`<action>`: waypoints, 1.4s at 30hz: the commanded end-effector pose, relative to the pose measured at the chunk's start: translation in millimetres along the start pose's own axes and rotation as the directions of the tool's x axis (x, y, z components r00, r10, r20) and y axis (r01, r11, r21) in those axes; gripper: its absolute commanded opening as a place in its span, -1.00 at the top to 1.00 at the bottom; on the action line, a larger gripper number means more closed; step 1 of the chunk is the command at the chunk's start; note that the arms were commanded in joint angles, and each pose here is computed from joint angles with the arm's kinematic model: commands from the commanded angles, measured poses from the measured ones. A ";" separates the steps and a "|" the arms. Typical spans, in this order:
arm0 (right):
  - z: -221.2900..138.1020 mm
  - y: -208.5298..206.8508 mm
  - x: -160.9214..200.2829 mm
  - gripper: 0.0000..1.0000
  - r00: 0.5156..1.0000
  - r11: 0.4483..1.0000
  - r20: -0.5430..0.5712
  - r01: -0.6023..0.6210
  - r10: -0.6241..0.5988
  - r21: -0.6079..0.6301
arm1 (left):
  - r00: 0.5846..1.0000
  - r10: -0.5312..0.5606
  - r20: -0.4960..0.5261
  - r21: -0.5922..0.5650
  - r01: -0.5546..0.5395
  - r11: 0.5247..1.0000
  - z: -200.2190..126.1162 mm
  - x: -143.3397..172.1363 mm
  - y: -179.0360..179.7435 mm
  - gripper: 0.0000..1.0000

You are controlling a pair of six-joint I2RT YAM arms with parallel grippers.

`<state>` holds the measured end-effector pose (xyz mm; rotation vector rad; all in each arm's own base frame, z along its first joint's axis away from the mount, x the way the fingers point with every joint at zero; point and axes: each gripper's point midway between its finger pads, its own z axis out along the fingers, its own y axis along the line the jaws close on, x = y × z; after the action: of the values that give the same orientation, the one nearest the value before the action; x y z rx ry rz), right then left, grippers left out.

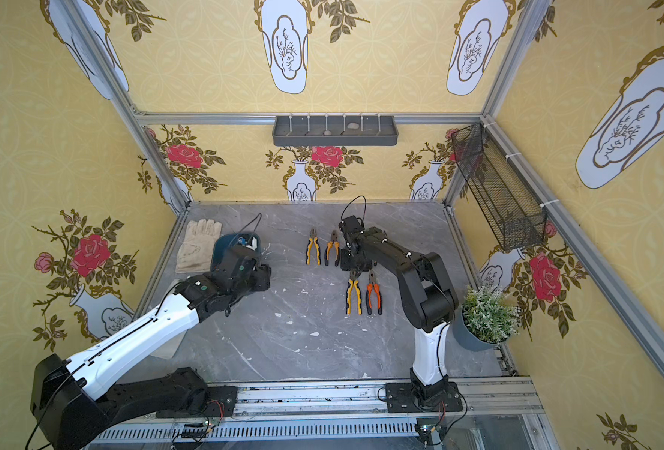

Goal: Take the pliers out of the storage box
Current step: Place the pliers at the center of the board, then pick up the pliers from the storage box.

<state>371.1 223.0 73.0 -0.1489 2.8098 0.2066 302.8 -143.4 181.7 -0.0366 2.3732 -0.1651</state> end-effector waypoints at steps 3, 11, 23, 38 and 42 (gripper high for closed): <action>-46.7 3.1 -2.6 0.02 0.997 1.000 0.082 -0.005 0.006 -0.015 | 0.975 -0.117 -0.190 -0.111 0.097 0.989 27.8 28.4 54.8 -0.38; -74.5 10.1 3.4 0.01 0.993 0.998 0.121 0.009 -0.001 -0.069 | 0.937 -0.185 -0.296 -0.213 0.124 0.969 84.2 46.1 86.5 -0.38; -54.8 13.6 17.0 0.01 0.998 0.994 0.064 0.031 -0.024 -0.109 | 0.947 -0.192 -0.259 -0.322 0.103 0.941 128.9 25.5 116.9 -0.32; -29.8 -4.1 -4.1 0.03 1.000 0.994 -0.009 -0.009 0.008 -0.105 | 0.924 -0.219 -0.314 -0.305 0.120 0.945 168.3 32.0 121.1 0.08; -22.0 -0.2 -6.9 0.04 1.000 0.993 -0.023 -0.015 0.012 -0.116 | 0.929 -0.216 -0.300 -0.269 0.135 0.954 161.8 20.2 113.5 0.51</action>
<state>370.8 216.8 96.9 -0.1455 2.8124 0.3584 397.6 -43.7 30.6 -0.3890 2.7217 0.0906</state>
